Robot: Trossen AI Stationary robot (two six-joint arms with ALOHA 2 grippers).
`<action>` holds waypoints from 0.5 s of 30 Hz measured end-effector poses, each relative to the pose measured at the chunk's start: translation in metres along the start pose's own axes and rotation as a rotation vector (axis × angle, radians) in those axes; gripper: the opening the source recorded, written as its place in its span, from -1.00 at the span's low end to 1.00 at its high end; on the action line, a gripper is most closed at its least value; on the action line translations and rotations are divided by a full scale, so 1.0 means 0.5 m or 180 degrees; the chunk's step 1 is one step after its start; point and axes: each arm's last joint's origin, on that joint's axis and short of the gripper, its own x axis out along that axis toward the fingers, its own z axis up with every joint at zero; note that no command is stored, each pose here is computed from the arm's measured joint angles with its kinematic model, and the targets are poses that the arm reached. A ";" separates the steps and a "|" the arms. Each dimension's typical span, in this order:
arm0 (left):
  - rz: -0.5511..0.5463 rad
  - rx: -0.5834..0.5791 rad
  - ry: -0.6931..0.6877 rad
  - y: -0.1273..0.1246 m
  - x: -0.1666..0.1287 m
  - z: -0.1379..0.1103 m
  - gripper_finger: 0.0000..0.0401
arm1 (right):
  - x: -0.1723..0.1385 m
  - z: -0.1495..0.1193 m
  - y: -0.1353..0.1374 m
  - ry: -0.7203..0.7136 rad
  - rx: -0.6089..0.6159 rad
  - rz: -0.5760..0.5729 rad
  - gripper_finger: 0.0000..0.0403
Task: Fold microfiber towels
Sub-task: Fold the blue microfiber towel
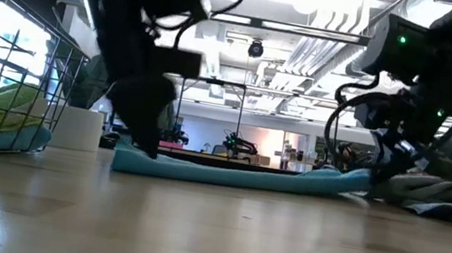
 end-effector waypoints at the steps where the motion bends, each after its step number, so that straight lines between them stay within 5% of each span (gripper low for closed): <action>1: -0.0027 -0.0005 -0.0046 -0.002 -0.006 0.007 -0.57 | -0.005 0.002 -0.005 0.0057 -0.0070 -0.0032 -0.99; 15: -0.0826 0.0154 -0.0554 -0.057 -0.144 0.067 -0.68 | -0.073 0.081 -0.051 -0.0201 -0.0805 -0.0241 -1.00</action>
